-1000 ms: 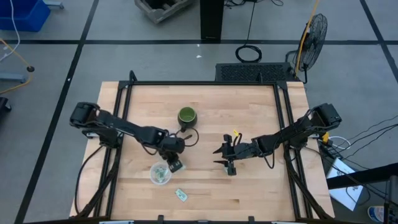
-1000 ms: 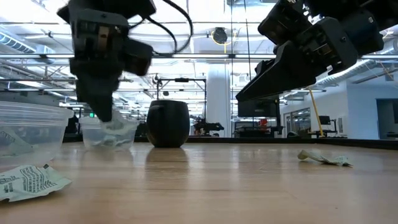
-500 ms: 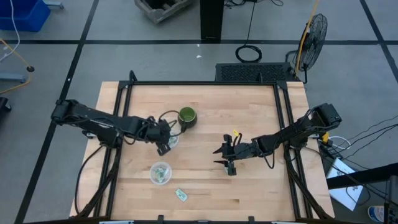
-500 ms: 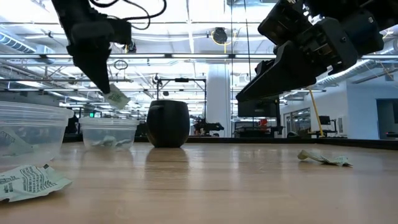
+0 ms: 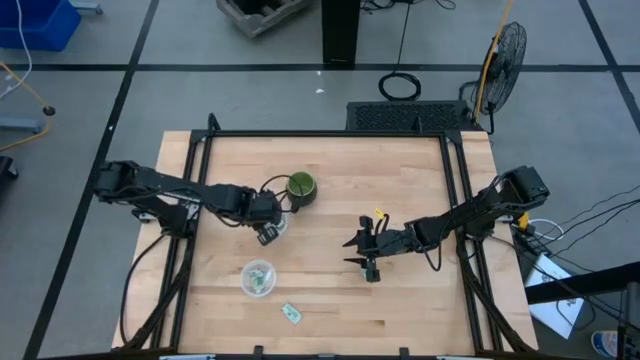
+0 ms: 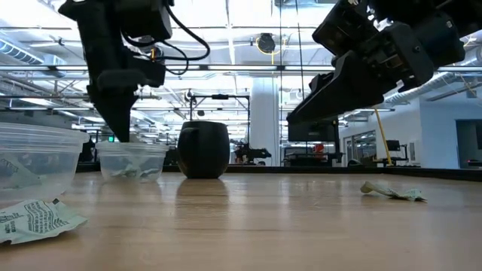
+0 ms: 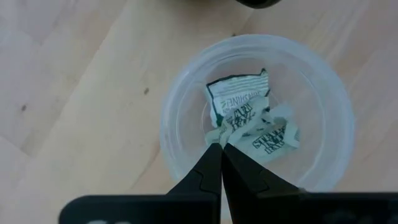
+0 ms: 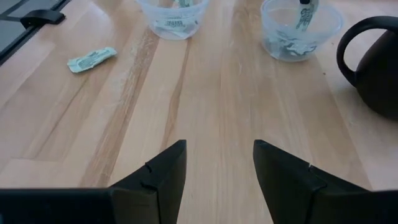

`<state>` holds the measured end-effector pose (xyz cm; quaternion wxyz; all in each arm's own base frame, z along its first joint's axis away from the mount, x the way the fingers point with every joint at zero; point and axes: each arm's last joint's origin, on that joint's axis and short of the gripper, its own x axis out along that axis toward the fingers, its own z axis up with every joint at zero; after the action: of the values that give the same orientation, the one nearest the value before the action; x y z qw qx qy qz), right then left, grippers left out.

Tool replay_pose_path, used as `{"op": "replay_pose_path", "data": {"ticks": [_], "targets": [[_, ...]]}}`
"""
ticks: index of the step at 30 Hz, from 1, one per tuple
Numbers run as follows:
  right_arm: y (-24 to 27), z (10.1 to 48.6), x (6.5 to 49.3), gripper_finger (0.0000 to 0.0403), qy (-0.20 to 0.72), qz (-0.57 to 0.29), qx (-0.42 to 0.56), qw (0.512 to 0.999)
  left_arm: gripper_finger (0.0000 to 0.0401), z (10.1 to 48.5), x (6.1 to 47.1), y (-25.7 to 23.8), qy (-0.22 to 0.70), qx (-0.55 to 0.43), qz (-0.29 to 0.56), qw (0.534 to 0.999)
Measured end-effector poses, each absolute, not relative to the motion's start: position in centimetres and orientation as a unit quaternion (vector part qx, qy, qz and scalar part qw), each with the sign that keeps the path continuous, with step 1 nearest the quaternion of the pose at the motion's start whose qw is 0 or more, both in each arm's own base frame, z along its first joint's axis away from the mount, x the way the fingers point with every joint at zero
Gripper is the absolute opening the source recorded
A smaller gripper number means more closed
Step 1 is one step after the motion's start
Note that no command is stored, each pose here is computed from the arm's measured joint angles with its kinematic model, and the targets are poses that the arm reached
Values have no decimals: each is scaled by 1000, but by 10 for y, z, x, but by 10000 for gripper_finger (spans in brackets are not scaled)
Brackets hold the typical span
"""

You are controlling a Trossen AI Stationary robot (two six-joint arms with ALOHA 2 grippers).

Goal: Pick and place Stevia / Truvia into bins
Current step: Put the green stevia packet into the top transparent container, then put the green stevia packet into the bottom transparent container

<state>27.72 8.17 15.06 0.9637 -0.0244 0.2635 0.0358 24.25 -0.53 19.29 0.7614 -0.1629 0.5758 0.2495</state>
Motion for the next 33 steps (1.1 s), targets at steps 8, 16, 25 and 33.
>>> {"op": "replay_pose_path", "data": {"ticks": [8,16,25,33], "targets": [[81,146,275,180,288,34,-31,957,34,192,246,-5,570,-129,236,776],[86,140,268,180,325,42,-46,944,93,194,252,-5,552,-107,213,799],[104,141,250,180,373,55,-10,926,102,207,259,-6,533,-118,187,817],[122,128,229,180,417,66,11,906,102,233,277,-8,478,-106,157,858]]}}
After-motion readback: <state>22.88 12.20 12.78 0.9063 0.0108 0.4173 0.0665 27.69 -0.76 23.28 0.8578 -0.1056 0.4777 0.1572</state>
